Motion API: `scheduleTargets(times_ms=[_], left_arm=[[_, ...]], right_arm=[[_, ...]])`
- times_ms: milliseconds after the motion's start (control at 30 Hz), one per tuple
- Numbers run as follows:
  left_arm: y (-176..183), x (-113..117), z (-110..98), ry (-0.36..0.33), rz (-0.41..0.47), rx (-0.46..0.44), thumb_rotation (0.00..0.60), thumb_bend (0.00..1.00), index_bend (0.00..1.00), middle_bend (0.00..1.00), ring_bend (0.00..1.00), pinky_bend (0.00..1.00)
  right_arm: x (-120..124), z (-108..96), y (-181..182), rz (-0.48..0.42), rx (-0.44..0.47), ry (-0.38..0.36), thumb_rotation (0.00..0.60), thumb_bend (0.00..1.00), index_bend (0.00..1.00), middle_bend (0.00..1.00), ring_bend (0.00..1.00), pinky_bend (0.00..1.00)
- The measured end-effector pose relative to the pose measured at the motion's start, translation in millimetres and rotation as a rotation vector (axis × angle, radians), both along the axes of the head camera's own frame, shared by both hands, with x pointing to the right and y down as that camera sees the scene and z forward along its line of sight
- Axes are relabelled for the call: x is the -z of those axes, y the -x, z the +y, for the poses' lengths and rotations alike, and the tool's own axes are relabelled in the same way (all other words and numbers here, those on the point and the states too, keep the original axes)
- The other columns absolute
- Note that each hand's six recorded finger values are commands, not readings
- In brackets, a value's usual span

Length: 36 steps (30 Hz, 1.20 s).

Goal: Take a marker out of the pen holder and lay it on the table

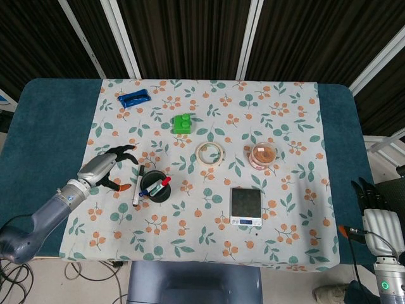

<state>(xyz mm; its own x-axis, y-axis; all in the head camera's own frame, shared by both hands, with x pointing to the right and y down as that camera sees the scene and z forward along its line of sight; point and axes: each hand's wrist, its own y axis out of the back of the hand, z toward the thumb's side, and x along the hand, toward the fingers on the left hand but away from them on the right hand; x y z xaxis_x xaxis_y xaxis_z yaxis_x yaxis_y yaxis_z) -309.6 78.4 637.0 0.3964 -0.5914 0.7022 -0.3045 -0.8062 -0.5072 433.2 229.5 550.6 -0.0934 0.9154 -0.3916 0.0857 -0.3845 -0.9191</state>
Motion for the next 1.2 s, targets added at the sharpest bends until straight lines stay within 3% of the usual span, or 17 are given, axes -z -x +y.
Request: scheduleTargets(times_ms=[133, 300, 400, 500, 767, 867, 1000, 1200], left_arm=[[10, 13, -7, -0.138, -0.075, -0.051, 0.600, 0.22, 0.28, 0.05, 0.00, 0.00], [33, 33, -6, -0.357, -0.242, -0.129, 0.600, 0.22, 0.26, 0.04, 0.00, 0.00], [52, 48, 3, -0.478, -0.344, -0.140, 0.600, 0.22, 0.22, 0.03, 0.00, 0.00], [76, 62, 24, -0.550, -0.415, -0.108, 0.600, 0.22, 0.19, 0.01, 0.00, 0.00], [131, 82, 112, -0.550, -0.452, 0.010, 0.600, 0.22, 0.17, 0.00, 0.00, 0.00], [147, 84, 130, -0.559, -0.460, 0.044, 0.600, 0.22, 0.17, 0.00, 0.00, 0.00], [156, 84, 143, -0.551, -0.439, 0.070, 0.600, 0.22, 0.16, 0.00, 0.00, 0.00], [156, 85, 146, -0.531, -0.393, 0.082, 0.600, 0.22, 0.16, 0.00, 0.00, 0.00]], right_arm=[[0, 0, 0, 0.001, 0.001, 0.000, 0.600, 0.16, 0.07, 0.00, 0.06, 0.17], [1, 0, 0, 0.002, 0.000, -0.003, 0.600, 0.16, 0.07, 0.00, 0.06, 0.17], [1, -1, 0, 0.002, 0.000, -0.006, 0.600, 0.16, 0.07, 0.00, 0.06, 0.17], [1, -1, 1, 0.000, 0.005, -0.011, 0.600, 0.16, 0.07, 0.00, 0.06, 0.17], [2, -1, 2, -0.001, 0.022, -0.019, 0.600, 0.16, 0.07, 0.00, 0.06, 0.17], [2, -2, 2, 0.000, 0.026, -0.022, 0.600, 0.16, 0.07, 0.00, 0.06, 0.17], [1, -2, 4, 0.001, 0.035, -0.023, 0.600, 0.16, 0.07, 0.00, 0.06, 0.17], [1, -2, 4, 0.003, 0.039, -0.022, 0.600, 0.16, 0.07, 0.00, 0.06, 0.17]])
